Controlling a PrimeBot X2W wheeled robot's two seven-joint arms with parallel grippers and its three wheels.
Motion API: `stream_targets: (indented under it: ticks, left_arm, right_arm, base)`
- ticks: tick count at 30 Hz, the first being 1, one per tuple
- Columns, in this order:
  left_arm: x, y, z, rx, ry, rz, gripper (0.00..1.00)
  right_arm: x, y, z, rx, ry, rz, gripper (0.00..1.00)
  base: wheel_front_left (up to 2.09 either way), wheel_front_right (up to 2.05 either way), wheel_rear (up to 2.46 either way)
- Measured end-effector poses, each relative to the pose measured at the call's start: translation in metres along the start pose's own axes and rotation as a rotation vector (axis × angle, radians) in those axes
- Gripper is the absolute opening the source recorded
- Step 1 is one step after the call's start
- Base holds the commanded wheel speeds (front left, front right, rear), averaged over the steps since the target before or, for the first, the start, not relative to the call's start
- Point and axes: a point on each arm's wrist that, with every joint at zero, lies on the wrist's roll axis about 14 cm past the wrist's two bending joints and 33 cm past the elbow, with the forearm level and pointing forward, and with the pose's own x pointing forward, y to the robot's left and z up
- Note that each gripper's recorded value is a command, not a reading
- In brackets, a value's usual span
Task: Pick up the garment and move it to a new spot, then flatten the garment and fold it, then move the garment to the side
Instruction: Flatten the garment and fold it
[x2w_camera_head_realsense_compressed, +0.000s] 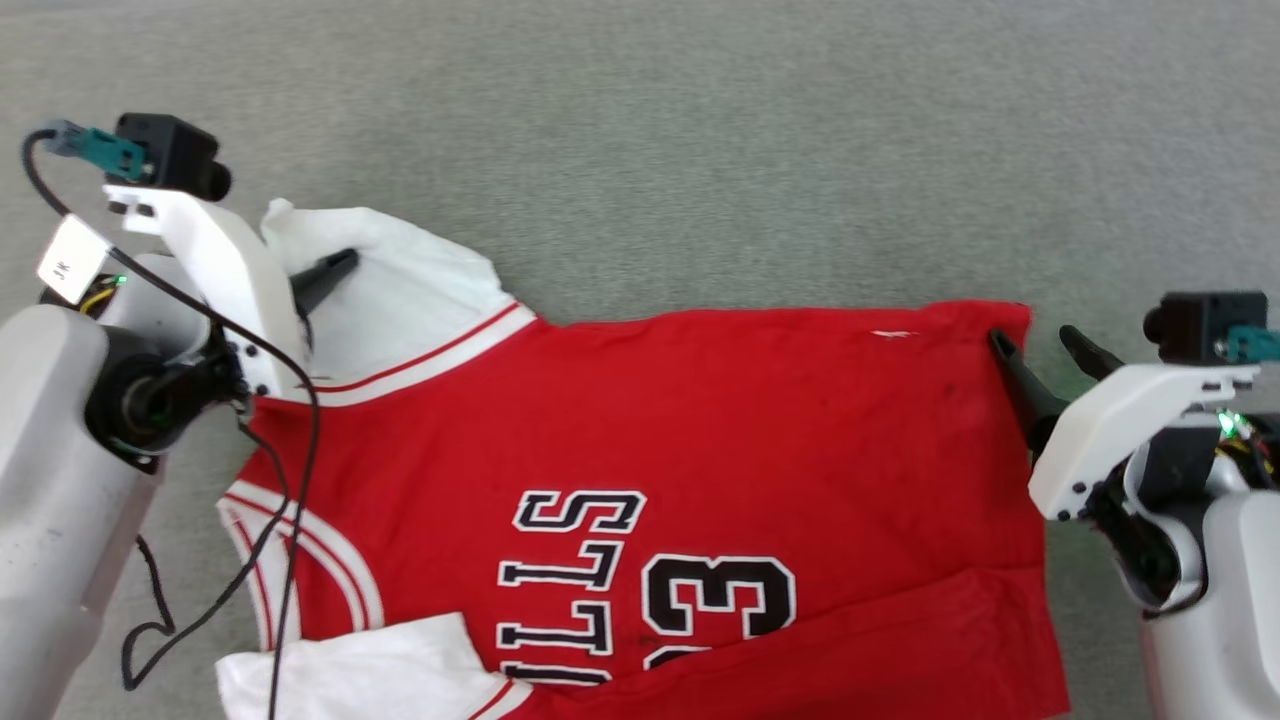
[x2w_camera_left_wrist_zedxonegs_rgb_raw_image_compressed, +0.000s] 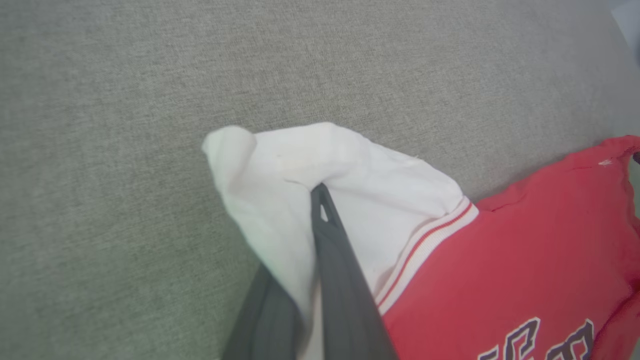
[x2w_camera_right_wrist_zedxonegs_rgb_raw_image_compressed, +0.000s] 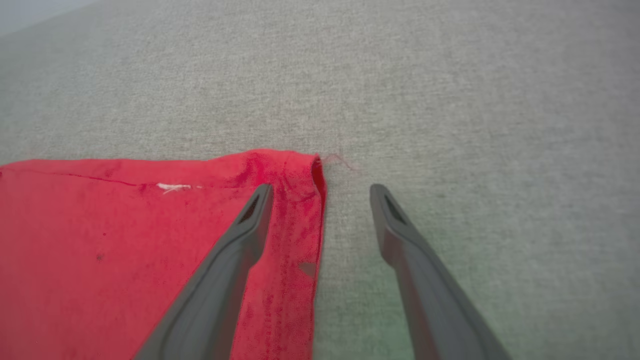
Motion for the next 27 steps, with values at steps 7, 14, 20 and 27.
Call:
stream_targets:
  ticks: [7,14,20,27]
  left_arm:
    - [-0.025,-0.004,0.005,0.018,-0.066,-0.001,0.0]
    - [-0.033,0.0,-0.002,0.001,-0.086,0.009,0.0]
    - [-0.043,0.002,0.003,-0.013,-0.153,0.021,0.0]
    - [-0.065,0.0,-0.001,-0.029,-0.212,0.038,0.0]
  right_arm:
    - [0.021,0.017,-0.017,-0.11,0.269,0.049,1.0]
    - [0.026,0.021,-0.036,-0.109,0.478,0.053,0.0]
    - [0.027,0.029,0.0,-0.112,0.328,0.064,0.0]
    - [0.01,0.027,0.034,-0.131,0.167,0.039,0.0]
  base:
    - [0.0,0.0,0.0]
    - [0.0,0.0,0.0]
    - [0.0,0.0,0.0]
    - [0.0,0.0,0.0]
